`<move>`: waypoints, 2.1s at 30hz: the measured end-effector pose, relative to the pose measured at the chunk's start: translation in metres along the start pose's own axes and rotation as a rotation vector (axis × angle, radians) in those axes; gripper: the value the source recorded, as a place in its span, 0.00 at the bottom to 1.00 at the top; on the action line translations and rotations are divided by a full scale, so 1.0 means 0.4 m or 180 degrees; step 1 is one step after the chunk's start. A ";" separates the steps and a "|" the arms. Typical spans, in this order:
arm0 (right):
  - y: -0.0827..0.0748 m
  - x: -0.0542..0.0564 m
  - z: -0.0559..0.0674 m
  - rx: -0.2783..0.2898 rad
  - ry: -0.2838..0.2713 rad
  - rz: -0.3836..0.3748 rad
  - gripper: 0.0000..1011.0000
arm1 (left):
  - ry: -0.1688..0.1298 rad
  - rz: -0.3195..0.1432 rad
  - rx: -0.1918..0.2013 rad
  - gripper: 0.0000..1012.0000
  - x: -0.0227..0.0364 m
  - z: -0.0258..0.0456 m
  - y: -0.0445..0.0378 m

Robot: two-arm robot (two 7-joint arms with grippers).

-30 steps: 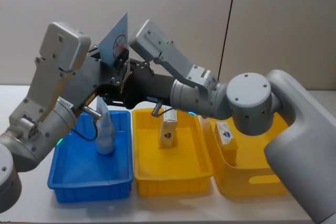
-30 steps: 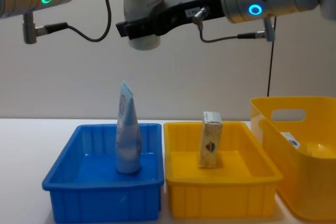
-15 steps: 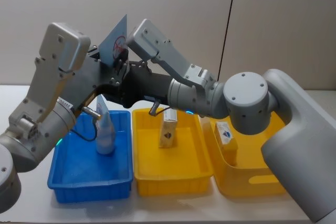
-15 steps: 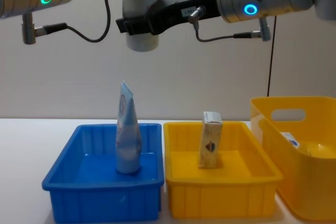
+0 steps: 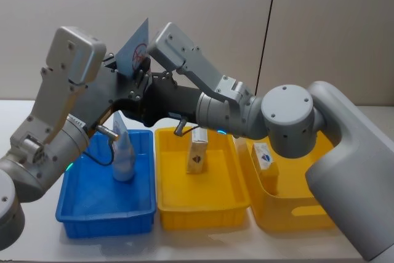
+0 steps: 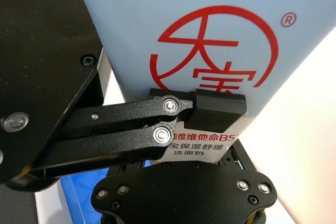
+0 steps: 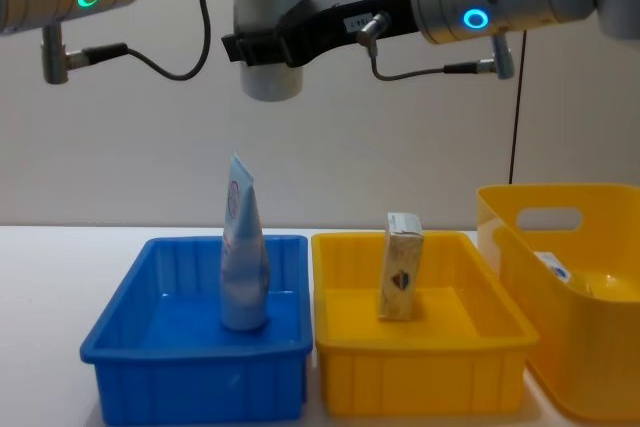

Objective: Bimanual collaborative sorting of washing and personal care products

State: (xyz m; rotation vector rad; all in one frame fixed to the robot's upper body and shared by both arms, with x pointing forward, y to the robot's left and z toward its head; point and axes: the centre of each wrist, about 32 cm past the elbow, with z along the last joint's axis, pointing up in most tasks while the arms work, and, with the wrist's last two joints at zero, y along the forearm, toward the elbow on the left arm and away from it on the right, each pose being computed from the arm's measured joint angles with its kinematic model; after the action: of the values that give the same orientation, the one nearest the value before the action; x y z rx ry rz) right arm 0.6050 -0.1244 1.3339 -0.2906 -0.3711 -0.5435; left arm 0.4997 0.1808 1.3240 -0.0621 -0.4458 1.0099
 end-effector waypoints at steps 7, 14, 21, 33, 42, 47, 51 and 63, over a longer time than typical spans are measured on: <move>0.001 0.000 0.000 -0.0001 0.0000 0.0002 0.45 | 0.0000 -0.0002 -0.0002 0.26 0.000 0.000 0.000; 0.001 -0.001 0.000 -0.0004 -0.0001 0.0004 0.43 | 0.0000 -0.0006 -0.0009 0.40 -0.001 0.001 0.000; 0.002 -0.001 0.000 -0.0002 -0.0001 0.0006 0.38 | 0.0000 -0.0007 -0.0009 0.61 0.000 0.001 0.000; -0.006 -0.001 -0.001 -0.0015 -0.0005 -0.0026 0.32 | -0.0001 -0.0006 -0.0009 0.96 0.000 0.001 0.000; -0.051 0.000 -0.019 -0.0133 0.0042 -0.0251 0.29 | -0.0001 -0.0005 -0.0007 0.99 0.000 0.001 0.000; -0.080 0.000 -0.031 -0.0211 0.0082 -0.0413 0.28 | -0.0001 -0.0004 -0.0005 0.99 0.000 0.000 0.000; -0.111 0.000 -0.042 -0.0292 0.0128 -0.0593 0.27 | 0.0000 -0.0003 -0.0003 0.99 0.000 0.000 0.000; -0.191 0.006 -0.066 -0.0554 0.0283 -0.1054 0.26 | 0.0000 -0.0002 -0.0002 0.99 0.000 0.000 0.000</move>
State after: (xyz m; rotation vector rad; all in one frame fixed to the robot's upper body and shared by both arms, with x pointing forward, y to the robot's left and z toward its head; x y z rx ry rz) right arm 0.5719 -0.1974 1.3241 -0.3740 -0.2870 -0.9137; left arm 0.4997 0.1808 1.3240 -0.0626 -0.4461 1.0093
